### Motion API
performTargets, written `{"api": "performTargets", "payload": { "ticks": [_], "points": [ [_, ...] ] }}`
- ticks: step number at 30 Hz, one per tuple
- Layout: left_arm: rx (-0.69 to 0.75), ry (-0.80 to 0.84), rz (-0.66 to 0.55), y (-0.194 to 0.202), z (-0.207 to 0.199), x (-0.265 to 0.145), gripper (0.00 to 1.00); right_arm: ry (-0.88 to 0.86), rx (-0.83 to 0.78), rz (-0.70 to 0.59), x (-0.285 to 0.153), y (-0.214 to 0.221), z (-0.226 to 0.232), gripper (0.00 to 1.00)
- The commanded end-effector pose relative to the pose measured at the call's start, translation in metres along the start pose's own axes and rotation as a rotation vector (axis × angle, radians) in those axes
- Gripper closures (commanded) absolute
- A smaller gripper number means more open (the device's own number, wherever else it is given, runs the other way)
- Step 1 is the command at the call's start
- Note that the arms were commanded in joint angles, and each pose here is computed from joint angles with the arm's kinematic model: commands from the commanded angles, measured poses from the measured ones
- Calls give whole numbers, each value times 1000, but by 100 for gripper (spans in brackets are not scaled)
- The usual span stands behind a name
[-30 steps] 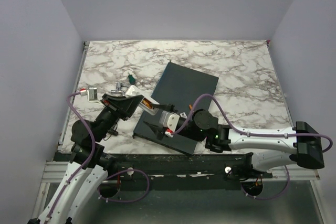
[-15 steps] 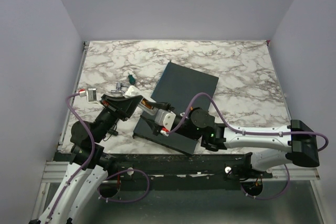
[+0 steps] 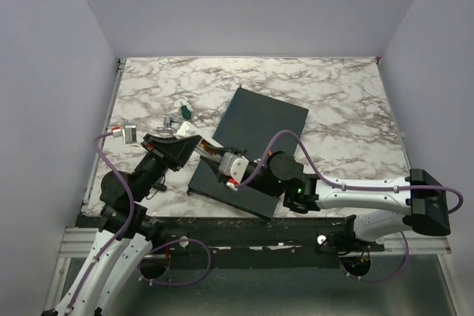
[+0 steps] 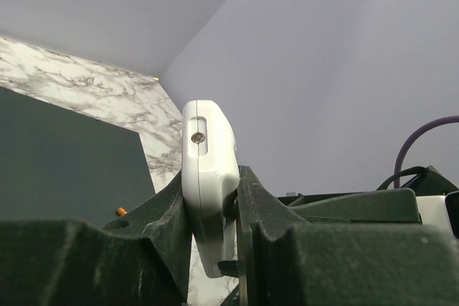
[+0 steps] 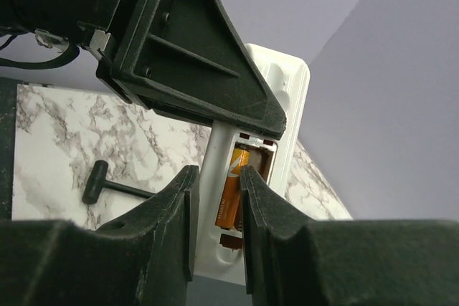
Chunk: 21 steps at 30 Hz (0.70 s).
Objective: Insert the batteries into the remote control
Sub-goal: Adjust the battery in the remote control.
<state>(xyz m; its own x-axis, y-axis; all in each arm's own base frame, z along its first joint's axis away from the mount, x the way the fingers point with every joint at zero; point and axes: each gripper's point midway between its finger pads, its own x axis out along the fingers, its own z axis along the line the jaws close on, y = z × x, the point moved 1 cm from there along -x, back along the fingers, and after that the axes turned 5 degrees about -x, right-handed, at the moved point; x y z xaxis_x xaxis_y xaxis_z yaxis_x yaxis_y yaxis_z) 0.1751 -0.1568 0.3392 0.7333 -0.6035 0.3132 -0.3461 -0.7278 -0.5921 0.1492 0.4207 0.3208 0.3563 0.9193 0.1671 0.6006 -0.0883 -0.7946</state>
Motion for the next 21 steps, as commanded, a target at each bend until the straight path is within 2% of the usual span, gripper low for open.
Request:
{"api": "performTargets", "payload": {
  "ticks": [1, 2, 3, 5, 7, 10, 15, 17, 20, 21],
  "points": [
    [9, 73, -15, -5, -17, -2, 100, -11, 21, -10, 7, -4, 4, 76],
    [9, 73, -14, -5, -17, -3, 100, -9, 21, -10, 7, -4, 4, 76],
    [9, 71, -13, -5, -17, -3, 100, -6, 22, -12, 7, -5, 3, 71],
    [7, 66, -12, -4, -16, -2, 100, 7, 28, -21, 6, -8, 0, 53],
    [6, 54, -11, -4, -13, -3, 100, 22, 37, -42, 4, -15, -6, 45],
    [5, 18, -8, -2, -5, -2, 100, 37, 56, -84, -1, -28, -14, 40],
    [-8, -78, -1, 5, 19, -3, 100, 118, 173, -167, -25, -57, -40, 38],
    [-15, -125, -1, 8, 29, -6, 100, 242, 287, -71, -36, -46, -62, 38],
    [-16, -157, -8, 9, 37, -10, 100, 466, 391, 189, -69, 10, -91, 38],
    [-17, -156, -8, 10, 37, -10, 100, 474, 416, 285, -81, 36, -95, 38]
  ]
}}
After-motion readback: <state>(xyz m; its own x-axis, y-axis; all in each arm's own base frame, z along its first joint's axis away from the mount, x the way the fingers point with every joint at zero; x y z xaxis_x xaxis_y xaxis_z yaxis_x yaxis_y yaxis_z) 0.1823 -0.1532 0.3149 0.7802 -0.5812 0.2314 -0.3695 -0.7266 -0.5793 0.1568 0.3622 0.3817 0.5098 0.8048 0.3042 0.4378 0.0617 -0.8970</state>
